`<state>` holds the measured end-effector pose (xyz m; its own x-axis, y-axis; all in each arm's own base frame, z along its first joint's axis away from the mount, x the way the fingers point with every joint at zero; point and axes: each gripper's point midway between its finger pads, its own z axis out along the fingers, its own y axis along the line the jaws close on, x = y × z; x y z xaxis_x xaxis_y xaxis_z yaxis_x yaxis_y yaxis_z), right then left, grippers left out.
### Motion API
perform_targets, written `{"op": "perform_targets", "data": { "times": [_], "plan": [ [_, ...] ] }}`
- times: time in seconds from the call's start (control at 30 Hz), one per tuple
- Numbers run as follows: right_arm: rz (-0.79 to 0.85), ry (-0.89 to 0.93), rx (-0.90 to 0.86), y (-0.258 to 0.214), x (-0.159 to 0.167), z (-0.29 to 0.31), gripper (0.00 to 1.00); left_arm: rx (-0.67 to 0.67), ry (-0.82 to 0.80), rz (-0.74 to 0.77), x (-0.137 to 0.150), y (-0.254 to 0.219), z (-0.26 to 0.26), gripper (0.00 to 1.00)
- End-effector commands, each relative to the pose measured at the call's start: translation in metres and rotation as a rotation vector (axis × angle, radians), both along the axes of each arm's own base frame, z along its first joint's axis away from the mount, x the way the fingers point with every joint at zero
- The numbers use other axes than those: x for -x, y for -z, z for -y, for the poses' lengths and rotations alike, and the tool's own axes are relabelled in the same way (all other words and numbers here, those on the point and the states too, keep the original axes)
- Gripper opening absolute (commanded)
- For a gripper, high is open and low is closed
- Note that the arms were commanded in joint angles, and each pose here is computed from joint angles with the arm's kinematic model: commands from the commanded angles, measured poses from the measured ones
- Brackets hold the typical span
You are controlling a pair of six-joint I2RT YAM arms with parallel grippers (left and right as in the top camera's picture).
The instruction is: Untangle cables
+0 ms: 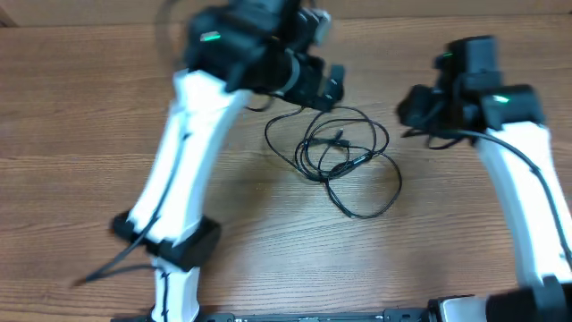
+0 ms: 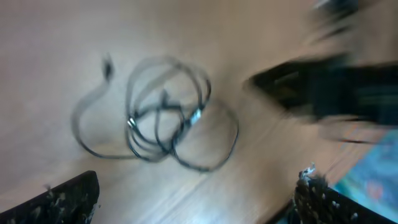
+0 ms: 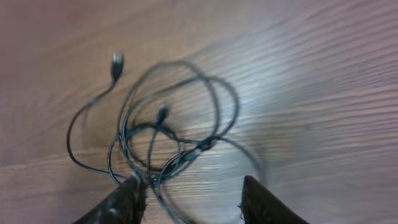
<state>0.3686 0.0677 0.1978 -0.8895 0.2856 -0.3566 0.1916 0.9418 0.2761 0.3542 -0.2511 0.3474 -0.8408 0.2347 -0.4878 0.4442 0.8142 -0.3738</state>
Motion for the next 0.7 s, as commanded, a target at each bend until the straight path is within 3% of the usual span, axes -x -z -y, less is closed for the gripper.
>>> {"op": "perform_targets", "data": {
  "times": [0.0, 0.23, 0.5, 0.57, 0.63, 0.67],
  "plan": [
    [-0.078, -0.055, -0.039, 0.038, 0.005, -0.035, 0.50, 0.036, -0.045, 0.203, 0.033, -0.072, -0.038, 1.00],
    [-0.106, -0.233, 0.063, 0.116, 0.010, -0.068, 0.51, 0.010, -0.092, 0.274, 0.049, -0.091, -0.059, 1.00],
    [-0.076, -0.215, 0.224, 0.183, -0.003, -0.051, 0.53, -0.008, -0.075, 0.209, 0.047, -0.074, -0.054, 1.00],
    [-0.082, -0.140, 0.206, 0.184, -0.006, -0.044, 0.60, -0.015, -0.066, 0.178, 0.047, -0.065, -0.051, 1.00],
    [-0.108, 0.079, 0.149, 0.184, -0.007, -0.032, 0.52, -0.028, -0.057, 0.145, 0.047, -0.056, -0.049, 1.00],
    [-0.128, 0.183, 0.102, 0.185, -0.007, -0.028, 0.44, -0.035, -0.054, 0.131, 0.047, -0.051, -0.048, 1.00]
  ]
}}
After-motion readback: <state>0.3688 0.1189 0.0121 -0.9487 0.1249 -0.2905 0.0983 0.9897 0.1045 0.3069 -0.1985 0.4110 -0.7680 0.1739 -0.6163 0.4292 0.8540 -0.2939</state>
